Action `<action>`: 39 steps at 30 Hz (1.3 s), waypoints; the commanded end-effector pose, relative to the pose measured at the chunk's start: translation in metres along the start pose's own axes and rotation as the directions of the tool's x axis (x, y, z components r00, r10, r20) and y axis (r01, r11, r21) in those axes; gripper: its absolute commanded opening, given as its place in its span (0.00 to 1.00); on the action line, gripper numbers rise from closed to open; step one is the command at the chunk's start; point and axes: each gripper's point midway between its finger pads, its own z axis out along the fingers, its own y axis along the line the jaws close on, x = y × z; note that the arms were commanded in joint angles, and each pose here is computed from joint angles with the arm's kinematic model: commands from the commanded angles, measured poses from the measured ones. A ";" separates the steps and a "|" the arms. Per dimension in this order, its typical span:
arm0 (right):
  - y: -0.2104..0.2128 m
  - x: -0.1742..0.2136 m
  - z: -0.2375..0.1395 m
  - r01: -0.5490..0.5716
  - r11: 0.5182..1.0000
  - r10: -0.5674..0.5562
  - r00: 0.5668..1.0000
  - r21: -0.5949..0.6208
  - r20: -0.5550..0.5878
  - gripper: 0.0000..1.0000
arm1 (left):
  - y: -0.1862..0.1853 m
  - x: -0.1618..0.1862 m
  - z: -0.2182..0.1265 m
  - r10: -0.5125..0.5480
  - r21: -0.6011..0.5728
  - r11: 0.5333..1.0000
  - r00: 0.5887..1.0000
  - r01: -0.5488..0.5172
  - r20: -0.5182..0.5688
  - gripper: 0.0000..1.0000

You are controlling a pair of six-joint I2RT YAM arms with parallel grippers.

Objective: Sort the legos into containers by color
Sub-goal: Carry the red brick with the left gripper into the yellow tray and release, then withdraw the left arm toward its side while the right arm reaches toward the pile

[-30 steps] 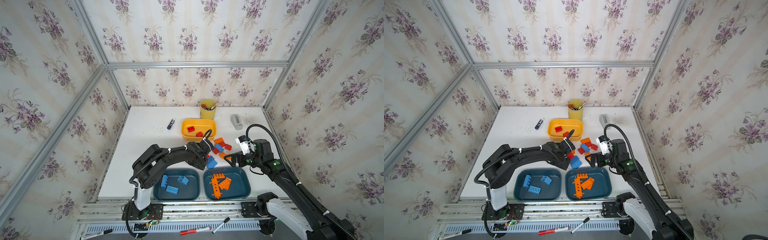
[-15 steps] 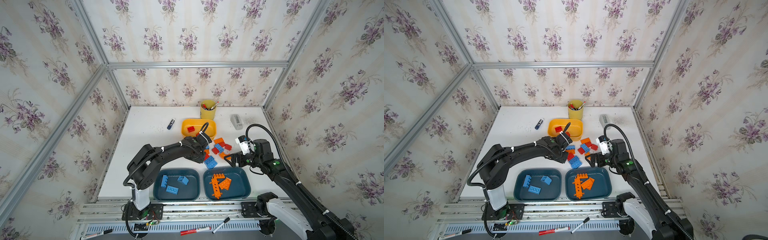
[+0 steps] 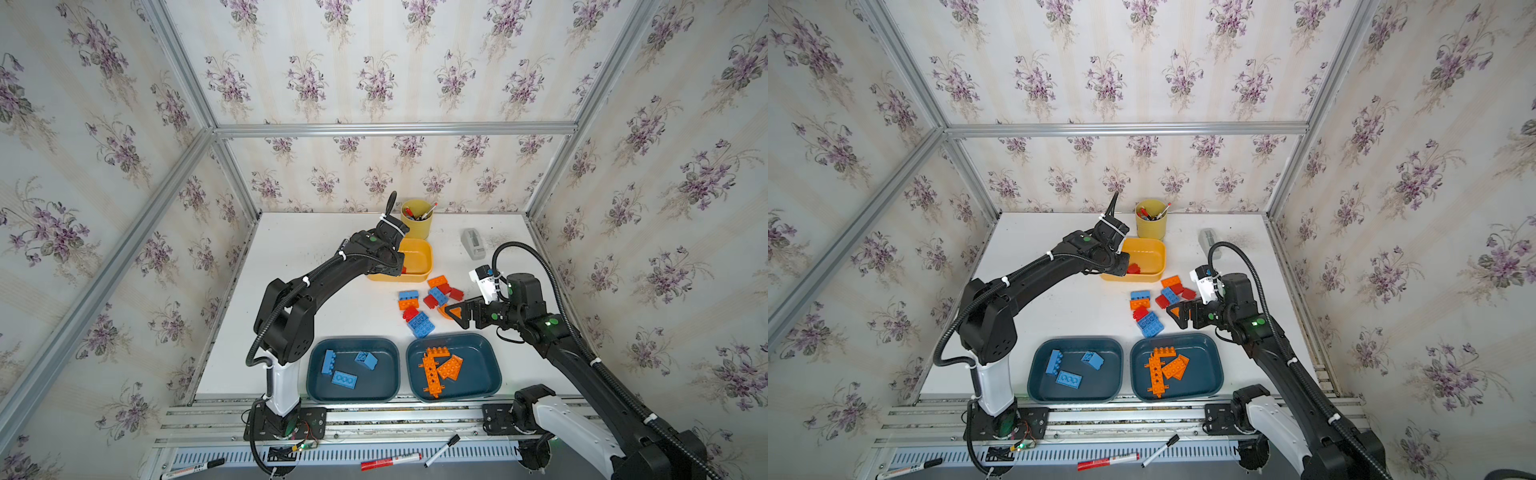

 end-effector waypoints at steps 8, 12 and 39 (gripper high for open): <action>0.008 -0.011 -0.004 0.009 1.000 -0.008 0.999 -0.025 0.037 1.00 | -0.007 -0.047 0.052 -0.027 0.053 0.998 1.000 0.026 0.015 0.32; 0.007 -0.008 -0.005 0.007 1.000 -0.006 0.999 -0.019 0.036 1.00 | -0.010 -0.053 0.074 -0.031 0.069 0.997 0.999 0.031 0.006 0.40; 0.023 -0.038 0.029 0.349 0.934 -0.354 0.932 -0.079 -0.069 0.96 | 0.002 0.058 -0.096 0.018 0.391 0.917 0.990 -0.073 0.142 0.99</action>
